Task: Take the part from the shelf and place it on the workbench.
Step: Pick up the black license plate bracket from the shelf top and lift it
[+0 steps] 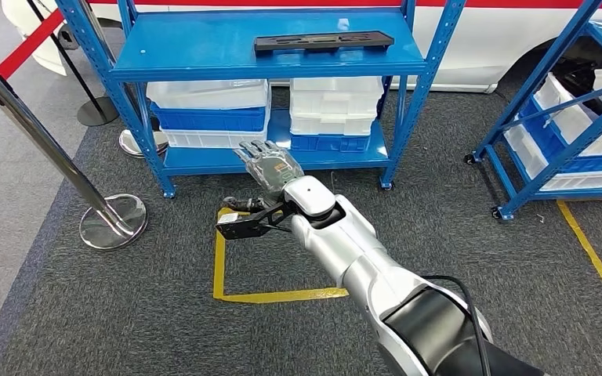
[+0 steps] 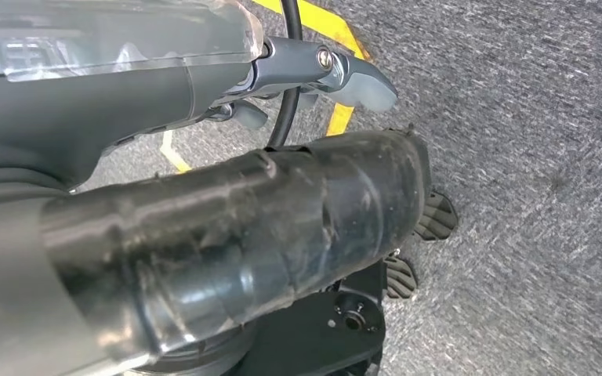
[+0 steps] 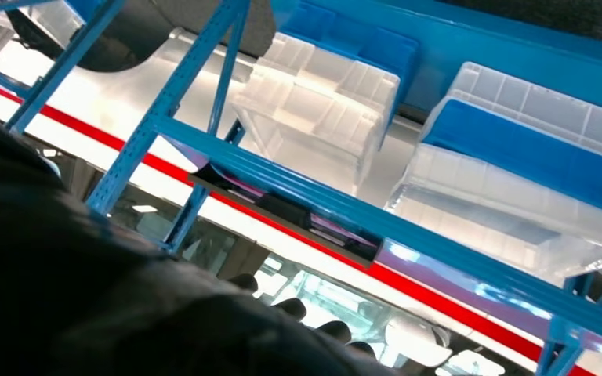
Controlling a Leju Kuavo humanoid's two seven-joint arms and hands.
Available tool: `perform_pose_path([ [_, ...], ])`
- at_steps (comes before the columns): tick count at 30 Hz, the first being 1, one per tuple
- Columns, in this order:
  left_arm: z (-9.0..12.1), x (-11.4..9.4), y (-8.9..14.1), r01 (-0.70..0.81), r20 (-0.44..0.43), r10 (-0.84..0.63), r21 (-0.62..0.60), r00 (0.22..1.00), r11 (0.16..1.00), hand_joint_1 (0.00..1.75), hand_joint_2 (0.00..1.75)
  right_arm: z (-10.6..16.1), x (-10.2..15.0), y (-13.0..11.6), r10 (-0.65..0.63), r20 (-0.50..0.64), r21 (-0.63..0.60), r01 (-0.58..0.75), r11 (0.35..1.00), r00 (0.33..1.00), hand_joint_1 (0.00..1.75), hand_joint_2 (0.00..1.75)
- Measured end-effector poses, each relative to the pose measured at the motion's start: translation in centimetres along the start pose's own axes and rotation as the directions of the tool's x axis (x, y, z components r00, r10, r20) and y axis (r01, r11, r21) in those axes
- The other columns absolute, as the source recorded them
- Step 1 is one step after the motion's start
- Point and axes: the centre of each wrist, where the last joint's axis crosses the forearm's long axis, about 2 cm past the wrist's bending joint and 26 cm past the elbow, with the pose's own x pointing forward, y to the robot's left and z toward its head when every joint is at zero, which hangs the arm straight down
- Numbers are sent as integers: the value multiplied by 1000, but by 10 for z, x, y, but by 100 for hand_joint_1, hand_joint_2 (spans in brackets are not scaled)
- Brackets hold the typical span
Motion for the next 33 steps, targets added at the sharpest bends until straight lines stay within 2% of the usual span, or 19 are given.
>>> perform_pose_path([
  [2, 0, -1, -1, 5, -8, -5, 1, 1000, 1000, 0, 0, 1, -3, 3, -1, -9, 4, 1, 1000, 1000, 0, 0],
  [6, 0, -1, -2, 11, -20, -11, 1, 1000, 1000, 0, 0, 3, -5, 5, 1, -34, 7, 0, 1000, 999, 0, 175],
  [10, 0, -2, -4, 22, -25, -22, -5, 999, 1000, 0, 0, 3, -10, 4, 10, -78, 10, -9, 1000, 997, 0, 0],
  [16, 0, -2, -4, 28, -13, -28, -30, 1000, 999, 0, 0, 6, -37, -14, 46, -133, 15, -44, 999, 990, 0, 0],
  [27, 0, -1, -5, 38, -32, -39, -27, 999, 999, 0, 0, 0, -62, -76, 131, -175, -17, -136, 991, 976, 0, 0],
  [33, 0, -1, -5, 44, -28, -45, -31, 999, 999, 0, 0, 1, -66, -83, 115, -181, -32, -122, 992, 977, 0, 0],
])
